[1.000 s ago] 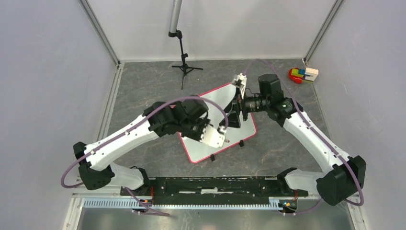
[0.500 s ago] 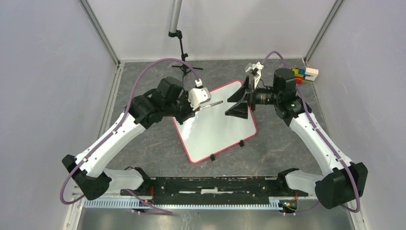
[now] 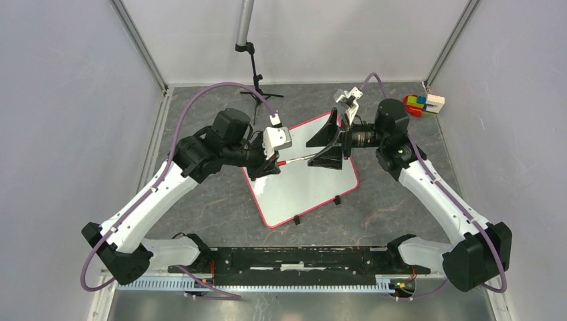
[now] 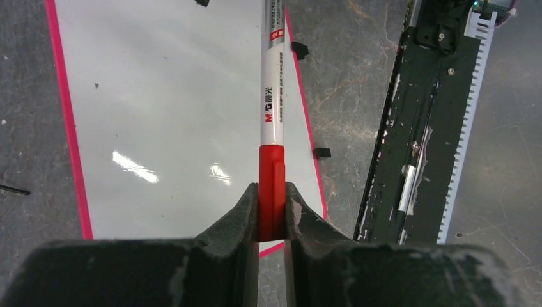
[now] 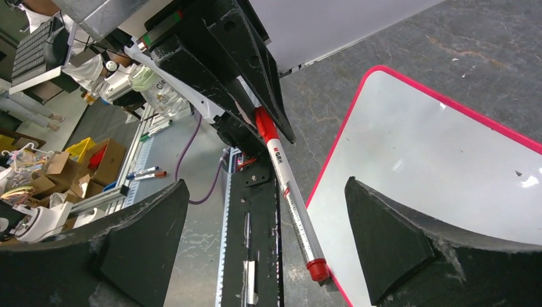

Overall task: Write a sentence on the whiteboard
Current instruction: Pick up the whiteboard marker at the center of the board, then open the pen cap, then place the pen cap at the center of the board, then write a sentence on the whiteboard.

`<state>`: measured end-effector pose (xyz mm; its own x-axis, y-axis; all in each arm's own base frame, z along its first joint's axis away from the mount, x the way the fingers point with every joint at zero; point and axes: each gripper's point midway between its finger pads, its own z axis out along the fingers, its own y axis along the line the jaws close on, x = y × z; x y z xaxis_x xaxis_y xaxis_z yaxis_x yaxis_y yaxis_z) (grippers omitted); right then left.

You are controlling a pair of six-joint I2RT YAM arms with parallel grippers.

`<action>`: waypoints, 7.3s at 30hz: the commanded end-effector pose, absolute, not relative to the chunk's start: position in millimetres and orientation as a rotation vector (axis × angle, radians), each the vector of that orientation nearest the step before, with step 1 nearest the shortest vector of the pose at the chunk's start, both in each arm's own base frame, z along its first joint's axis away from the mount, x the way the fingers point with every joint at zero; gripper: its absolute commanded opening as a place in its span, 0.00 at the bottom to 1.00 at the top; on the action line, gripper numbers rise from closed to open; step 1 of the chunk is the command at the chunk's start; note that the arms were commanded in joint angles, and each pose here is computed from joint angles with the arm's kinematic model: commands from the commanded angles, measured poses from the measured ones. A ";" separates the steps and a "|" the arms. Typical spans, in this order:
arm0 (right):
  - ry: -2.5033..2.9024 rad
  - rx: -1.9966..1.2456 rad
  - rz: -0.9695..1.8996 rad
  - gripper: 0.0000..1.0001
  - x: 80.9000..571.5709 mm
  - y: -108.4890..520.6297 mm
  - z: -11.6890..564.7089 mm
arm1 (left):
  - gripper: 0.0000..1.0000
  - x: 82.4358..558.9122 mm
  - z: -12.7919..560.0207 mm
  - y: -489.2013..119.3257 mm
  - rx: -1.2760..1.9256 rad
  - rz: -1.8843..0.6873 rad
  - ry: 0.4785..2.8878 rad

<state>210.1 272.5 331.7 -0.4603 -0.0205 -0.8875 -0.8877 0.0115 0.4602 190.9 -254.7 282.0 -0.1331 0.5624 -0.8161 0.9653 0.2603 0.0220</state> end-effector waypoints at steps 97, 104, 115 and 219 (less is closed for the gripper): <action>1.735 -1.026 0.903 0.00 263.0 185.8 265.2 | 0.02 275.5 87.2 10.4 0.296 -0.141 2.806; 1.741 -1.063 0.901 0.00 254.5 192.7 258.3 | 0.03 275.3 56.5 11.5 0.300 -0.158 2.886; 1.733 -1.144 0.889 0.00 242.6 215.7 251.5 | 0.10 267.1 30.1 8.3 0.313 -0.208 2.963; 1.449 -1.406 0.591 0.00 253.8 389.7 280.3 | 0.52 309.2 238.3 -144.2 0.620 -0.970 2.144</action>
